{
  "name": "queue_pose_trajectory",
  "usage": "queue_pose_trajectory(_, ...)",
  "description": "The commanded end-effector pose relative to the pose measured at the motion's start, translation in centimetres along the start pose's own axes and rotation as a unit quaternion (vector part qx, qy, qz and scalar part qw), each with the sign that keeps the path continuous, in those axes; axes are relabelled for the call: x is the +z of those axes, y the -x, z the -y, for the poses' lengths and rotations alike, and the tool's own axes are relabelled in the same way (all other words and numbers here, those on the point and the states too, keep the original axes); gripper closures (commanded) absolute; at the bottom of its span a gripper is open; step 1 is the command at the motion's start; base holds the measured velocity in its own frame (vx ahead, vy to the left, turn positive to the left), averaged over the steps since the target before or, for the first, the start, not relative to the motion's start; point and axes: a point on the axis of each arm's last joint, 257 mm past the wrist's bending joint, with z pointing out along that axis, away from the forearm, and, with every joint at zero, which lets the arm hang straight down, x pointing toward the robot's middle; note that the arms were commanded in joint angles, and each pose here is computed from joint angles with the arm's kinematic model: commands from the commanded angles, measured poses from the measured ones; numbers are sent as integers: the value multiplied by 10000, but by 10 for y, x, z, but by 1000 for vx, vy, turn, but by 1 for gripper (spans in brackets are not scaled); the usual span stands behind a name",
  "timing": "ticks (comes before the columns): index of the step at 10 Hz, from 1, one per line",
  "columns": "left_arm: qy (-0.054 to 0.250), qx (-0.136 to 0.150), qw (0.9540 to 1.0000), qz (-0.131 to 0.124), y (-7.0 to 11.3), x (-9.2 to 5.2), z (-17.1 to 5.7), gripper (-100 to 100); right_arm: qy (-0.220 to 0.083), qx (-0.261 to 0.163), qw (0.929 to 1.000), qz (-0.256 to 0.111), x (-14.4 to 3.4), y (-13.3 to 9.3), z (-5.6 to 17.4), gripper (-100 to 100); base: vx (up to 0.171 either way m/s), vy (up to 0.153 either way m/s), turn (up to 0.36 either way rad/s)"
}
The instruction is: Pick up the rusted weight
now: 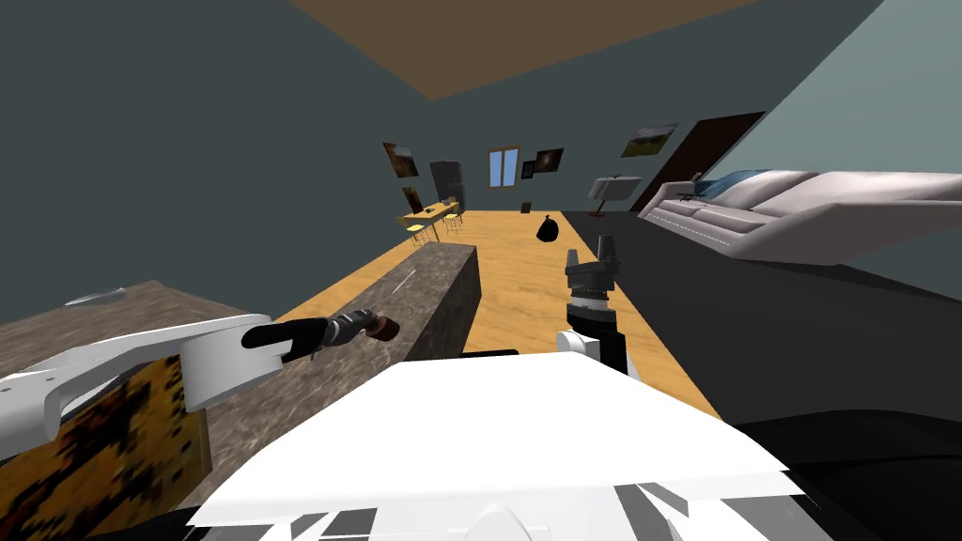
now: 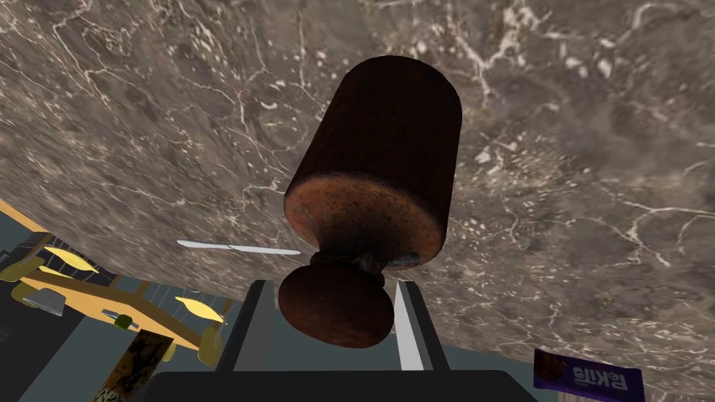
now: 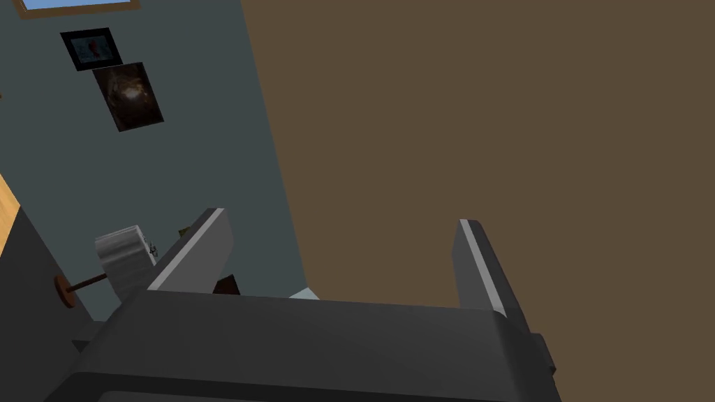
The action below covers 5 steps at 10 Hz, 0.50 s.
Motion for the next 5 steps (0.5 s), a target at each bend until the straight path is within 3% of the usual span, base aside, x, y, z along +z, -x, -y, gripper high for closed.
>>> queue_pose_trajectory(1,-50,78,10000,-24,-5,-4,8,100,0,0,10000,0,0,0,0,0,29,24,130)
queue_pose_trajectory(4,-101,164,9998,-58,-10,-9,16,100,0,0,10000,0,0,0,0,0,25,19,107)
queue_pose_trajectory(5,-101,170,9998,-59,-10,-9,17,0,1,1,10000,0,0,0,0,0,0,0,0)
